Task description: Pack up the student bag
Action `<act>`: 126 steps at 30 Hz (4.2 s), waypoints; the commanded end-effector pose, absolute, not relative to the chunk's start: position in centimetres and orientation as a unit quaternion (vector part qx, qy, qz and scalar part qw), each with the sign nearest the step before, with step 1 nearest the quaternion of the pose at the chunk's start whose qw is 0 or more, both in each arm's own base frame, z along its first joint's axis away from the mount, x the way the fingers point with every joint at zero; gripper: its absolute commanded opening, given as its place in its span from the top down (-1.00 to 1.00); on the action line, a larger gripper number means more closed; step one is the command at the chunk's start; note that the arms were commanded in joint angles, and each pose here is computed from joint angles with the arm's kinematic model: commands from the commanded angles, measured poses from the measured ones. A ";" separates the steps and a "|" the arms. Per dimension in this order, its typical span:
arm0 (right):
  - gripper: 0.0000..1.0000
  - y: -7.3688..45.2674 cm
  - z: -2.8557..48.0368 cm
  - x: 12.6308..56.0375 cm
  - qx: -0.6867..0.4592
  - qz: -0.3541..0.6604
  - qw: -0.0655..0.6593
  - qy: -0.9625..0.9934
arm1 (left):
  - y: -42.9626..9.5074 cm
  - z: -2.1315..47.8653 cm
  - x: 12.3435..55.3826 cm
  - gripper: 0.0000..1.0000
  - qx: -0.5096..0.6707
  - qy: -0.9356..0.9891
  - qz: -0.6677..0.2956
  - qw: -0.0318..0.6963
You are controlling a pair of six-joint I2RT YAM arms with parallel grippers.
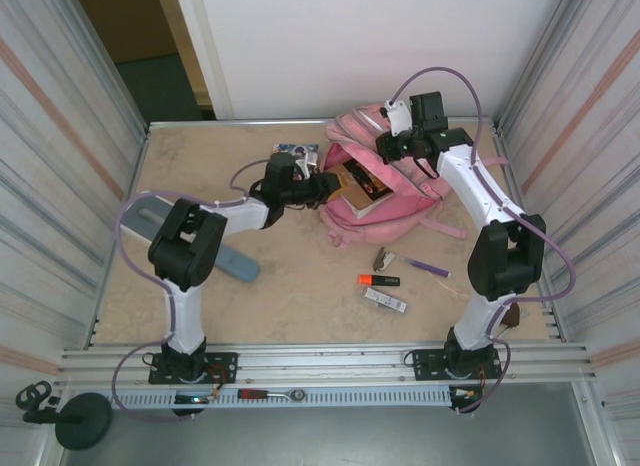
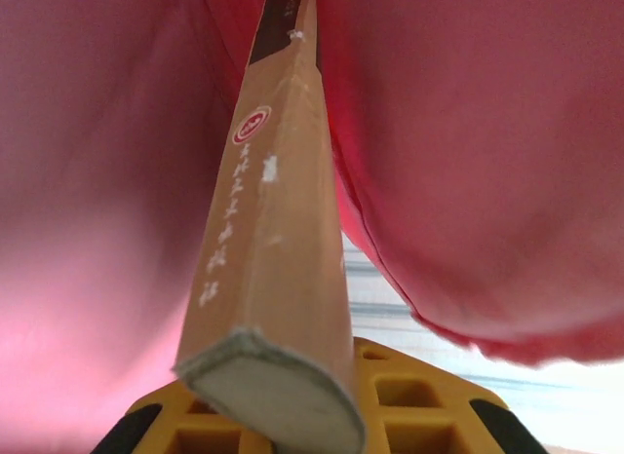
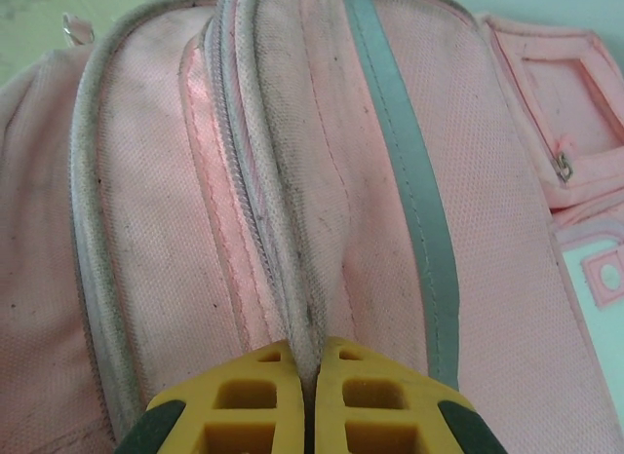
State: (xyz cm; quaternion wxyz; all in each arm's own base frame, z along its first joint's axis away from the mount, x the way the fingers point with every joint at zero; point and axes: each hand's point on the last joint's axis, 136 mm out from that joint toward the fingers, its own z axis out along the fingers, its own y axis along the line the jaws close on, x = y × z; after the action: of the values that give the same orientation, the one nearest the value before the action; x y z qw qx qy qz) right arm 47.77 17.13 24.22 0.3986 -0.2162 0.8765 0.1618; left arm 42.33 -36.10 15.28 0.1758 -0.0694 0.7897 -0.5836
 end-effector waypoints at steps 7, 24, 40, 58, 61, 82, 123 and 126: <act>1.00 19.3 28.6 48.8 -0.234 0.221 0.451 0.832 | -40.0 18.8 47.8 1.00 -0.074 0.738 -0.623 0.248; 1.00 18.2 26.8 48.4 -0.246 0.201 0.432 0.844 | -37.3 24.5 45.6 1.00 -0.058 0.696 -0.663 0.269; 1.00 20.3 27.1 47.5 -0.259 0.269 0.418 0.828 | -40.8 18.1 50.0 1.00 -0.111 0.744 -0.597 0.279; 1.00 16.0 19.6 49.3 -0.209 0.220 0.363 0.881 | -32.3 16.9 40.9 -0.32 -0.017 0.805 -0.516 0.294; 0.91 14.5 17.1 49.2 -0.214 0.185 0.335 0.899 | -28.3 16.9 38.6 -0.34 -0.008 0.819 -0.481 0.312; -0.26 22.1 17.4 44.6 -0.162 0.209 0.338 0.903 | -22.0 9.9 49.7 -0.30 0.056 0.924 -0.247 0.287; -0.23 33.2 4.4 38.7 -0.007 0.235 0.221 0.947 | -17.1 5.0 38.8 -0.27 -0.003 0.946 -0.234 0.225; -0.14 34.6 3.6 38.6 -0.009 0.261 0.207 0.943 | -17.6 3.9 38.1 -0.13 0.001 0.945 -0.246 0.214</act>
State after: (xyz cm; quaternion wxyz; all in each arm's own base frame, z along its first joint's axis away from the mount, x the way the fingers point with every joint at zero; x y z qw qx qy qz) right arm 38.03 32.82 3.23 0.2105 -0.0226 0.9507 0.2264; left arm 38.32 -16.11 3.34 0.2160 -0.0158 0.9541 -0.2067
